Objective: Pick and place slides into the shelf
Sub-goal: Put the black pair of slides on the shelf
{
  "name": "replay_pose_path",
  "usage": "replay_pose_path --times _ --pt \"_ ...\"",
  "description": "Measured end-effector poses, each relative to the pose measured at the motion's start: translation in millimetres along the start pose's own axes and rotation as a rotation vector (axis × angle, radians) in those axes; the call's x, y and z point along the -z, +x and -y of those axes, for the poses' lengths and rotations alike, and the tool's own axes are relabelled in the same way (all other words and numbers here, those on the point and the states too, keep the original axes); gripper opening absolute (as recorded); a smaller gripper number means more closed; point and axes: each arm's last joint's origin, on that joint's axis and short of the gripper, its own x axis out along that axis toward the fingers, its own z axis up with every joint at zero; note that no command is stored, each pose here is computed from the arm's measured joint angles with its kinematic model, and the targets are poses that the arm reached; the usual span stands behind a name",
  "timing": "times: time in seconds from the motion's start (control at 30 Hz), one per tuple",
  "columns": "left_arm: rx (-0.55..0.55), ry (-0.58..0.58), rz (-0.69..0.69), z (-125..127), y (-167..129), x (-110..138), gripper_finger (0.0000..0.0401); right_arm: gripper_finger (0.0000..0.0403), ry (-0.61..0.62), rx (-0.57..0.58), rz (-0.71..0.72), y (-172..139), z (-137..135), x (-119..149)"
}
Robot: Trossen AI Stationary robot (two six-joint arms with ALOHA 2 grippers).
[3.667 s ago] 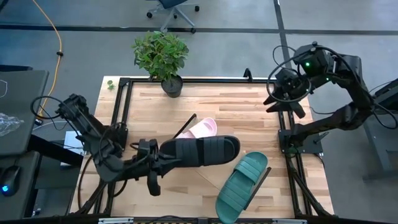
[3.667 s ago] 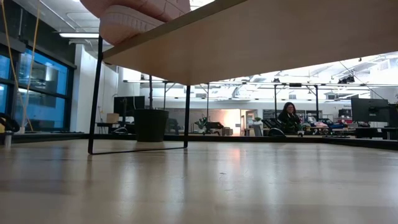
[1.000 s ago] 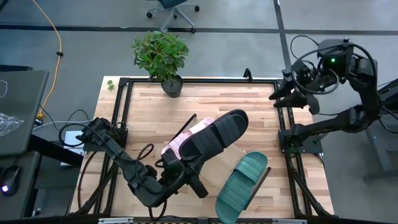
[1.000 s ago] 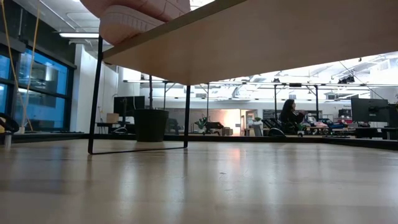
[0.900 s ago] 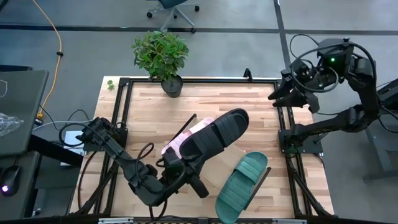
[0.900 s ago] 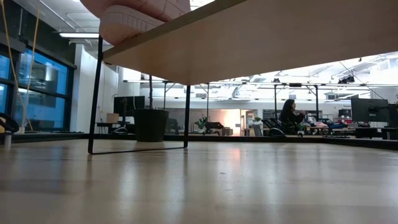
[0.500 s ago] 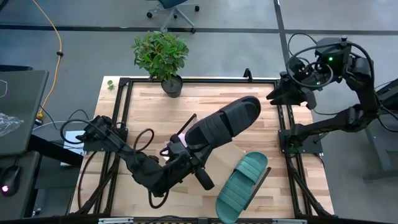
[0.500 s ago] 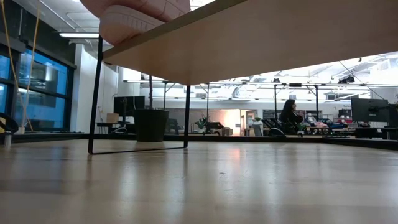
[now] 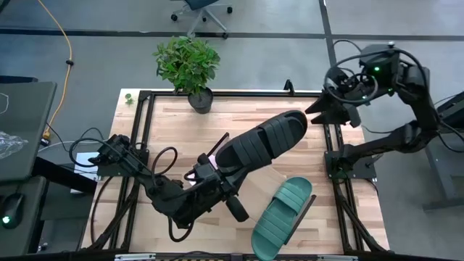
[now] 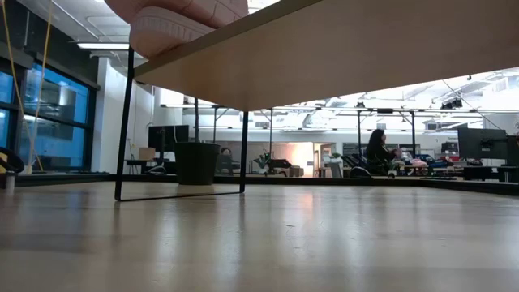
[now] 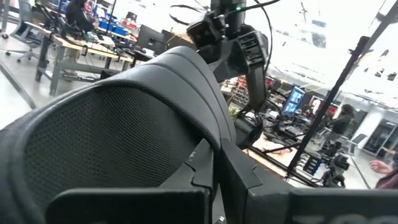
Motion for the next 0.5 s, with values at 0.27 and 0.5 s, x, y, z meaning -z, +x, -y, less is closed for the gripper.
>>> replay_pose_path --times 0.27,0.5 --pt "-0.006 -0.007 0.003 -0.2 0.0 -0.6 0.0 0.0312 -0.02 -0.068 0.02 10.2 1.0 -11.9" --pt "-0.009 -0.019 0.007 -0.3 0.1 -1.5 0.0 0.0312 -0.023 -0.081 0.013 11.2 1.2 -12.4"
